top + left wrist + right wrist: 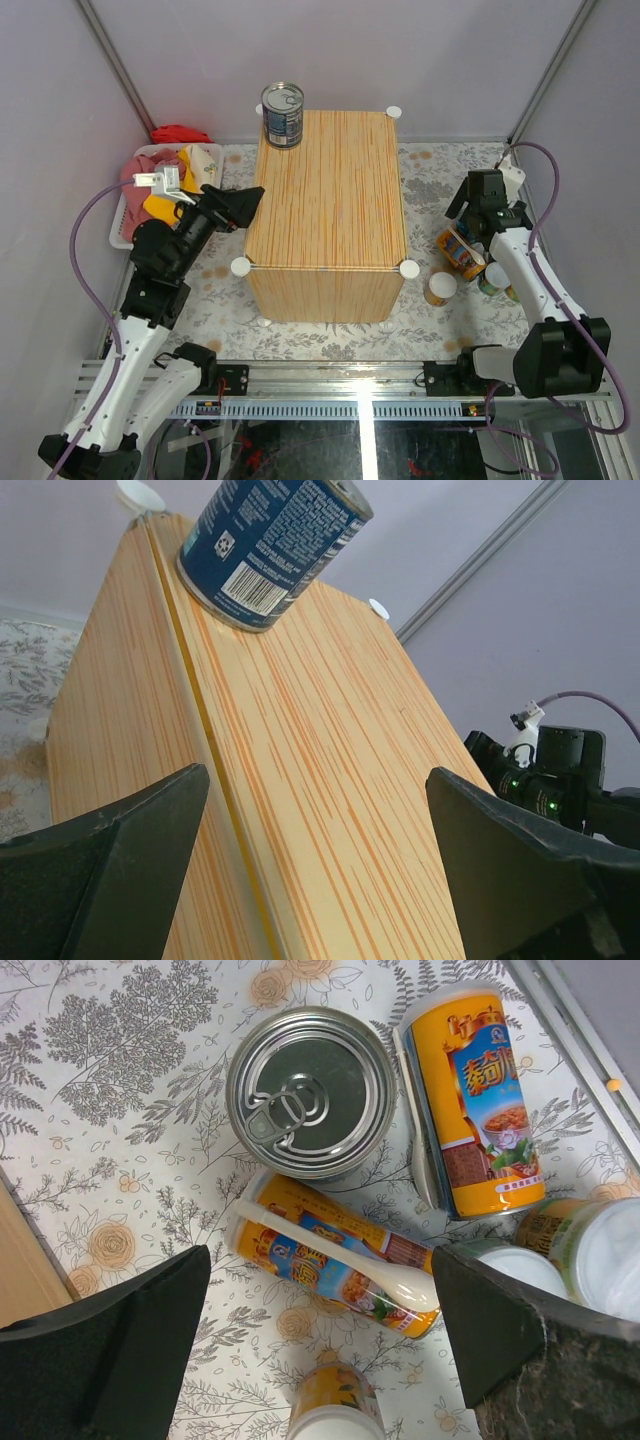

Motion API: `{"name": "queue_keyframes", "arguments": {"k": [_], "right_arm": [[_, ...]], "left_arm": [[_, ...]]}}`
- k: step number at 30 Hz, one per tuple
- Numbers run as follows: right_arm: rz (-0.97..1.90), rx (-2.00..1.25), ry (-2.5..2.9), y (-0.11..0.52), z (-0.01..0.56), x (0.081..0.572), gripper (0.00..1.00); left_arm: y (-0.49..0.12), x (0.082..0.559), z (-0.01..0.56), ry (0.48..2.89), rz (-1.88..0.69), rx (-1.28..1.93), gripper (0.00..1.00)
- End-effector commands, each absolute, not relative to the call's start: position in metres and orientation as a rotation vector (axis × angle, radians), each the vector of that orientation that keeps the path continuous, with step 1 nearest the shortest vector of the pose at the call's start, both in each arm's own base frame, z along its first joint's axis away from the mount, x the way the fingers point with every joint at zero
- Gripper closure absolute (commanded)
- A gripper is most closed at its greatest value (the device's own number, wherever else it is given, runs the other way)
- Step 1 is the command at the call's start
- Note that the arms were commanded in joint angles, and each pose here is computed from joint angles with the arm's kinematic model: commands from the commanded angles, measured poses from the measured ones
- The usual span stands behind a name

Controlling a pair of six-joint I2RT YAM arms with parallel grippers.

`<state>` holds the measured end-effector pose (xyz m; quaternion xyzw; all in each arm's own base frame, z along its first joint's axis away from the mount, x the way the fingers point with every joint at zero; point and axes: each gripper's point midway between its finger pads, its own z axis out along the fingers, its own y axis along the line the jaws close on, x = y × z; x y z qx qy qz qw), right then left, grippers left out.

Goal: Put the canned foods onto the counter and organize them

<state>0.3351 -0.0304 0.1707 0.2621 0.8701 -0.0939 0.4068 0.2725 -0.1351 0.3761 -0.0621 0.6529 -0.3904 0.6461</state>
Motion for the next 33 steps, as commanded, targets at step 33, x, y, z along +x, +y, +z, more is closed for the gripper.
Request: {"name": "queue_keyframes", "arguments": {"k": [33], "right_arm": [[-0.418, 0.738, 2.185, -0.065, 0.115, 0.381, 0.01]], "left_arm": [[-0.141, 0.300, 0.366, 1.445, -0.882, -0.127, 0.09]]}}
